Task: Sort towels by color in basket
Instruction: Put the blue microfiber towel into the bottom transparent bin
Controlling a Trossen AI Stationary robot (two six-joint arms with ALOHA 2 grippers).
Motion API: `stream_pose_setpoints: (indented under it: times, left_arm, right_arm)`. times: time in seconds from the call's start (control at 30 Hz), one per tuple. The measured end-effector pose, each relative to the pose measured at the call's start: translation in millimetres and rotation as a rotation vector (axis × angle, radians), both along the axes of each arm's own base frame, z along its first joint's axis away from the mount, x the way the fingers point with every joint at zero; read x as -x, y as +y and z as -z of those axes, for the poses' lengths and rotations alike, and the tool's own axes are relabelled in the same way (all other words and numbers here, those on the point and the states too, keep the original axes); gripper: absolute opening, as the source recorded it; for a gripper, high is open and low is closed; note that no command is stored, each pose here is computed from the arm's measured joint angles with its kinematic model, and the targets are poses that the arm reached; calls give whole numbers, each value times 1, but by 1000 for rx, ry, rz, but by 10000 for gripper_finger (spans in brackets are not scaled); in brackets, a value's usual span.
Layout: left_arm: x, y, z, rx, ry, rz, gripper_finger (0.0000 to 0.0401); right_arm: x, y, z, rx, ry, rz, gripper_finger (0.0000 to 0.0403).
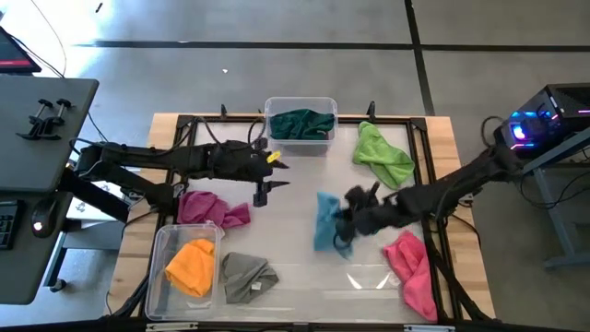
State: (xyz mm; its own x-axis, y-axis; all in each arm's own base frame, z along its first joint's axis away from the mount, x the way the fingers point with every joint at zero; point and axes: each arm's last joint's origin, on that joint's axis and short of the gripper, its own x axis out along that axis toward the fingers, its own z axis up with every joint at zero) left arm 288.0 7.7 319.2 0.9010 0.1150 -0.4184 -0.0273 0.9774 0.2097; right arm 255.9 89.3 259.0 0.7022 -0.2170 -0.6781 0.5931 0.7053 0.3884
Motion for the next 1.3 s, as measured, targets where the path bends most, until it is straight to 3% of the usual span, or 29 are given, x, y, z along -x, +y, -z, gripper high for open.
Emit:
stream_pose_setpoints:
  times: [0.27,0.4,0.5,0.7,1.03,1.13,1.3]
  left_arm:
    - [-8,-17,-30,-288,-292,174,203]
    - [-9,-21,-30,-362,-296,209,229]
    - [-8,-22,-28,-382,-264,169,251]
    - [-7,-25,-24,-519,-164,0,275]
    - [-19,-26,-9,-493,-120,-10,274]
    - [-21,-29,-4,-440,-108,-7,270]
    - [-21,-32,2,-346,-79,21,230]
  right_arm:
    - [-23,-49,-38,9,-336,92,8]
    - [-38,-66,-50,-16,-484,-8,8]
    - [-44,-77,-60,-29,-603,-49,8]
    - [-49,-93,-73,-87,-764,-158,8]
    - [-60,-92,-66,-143,-782,-284,9]
    - [-67,-88,-59,-153,-778,-331,9]
    - [-70,-86,-55,-139,-762,-307,13]
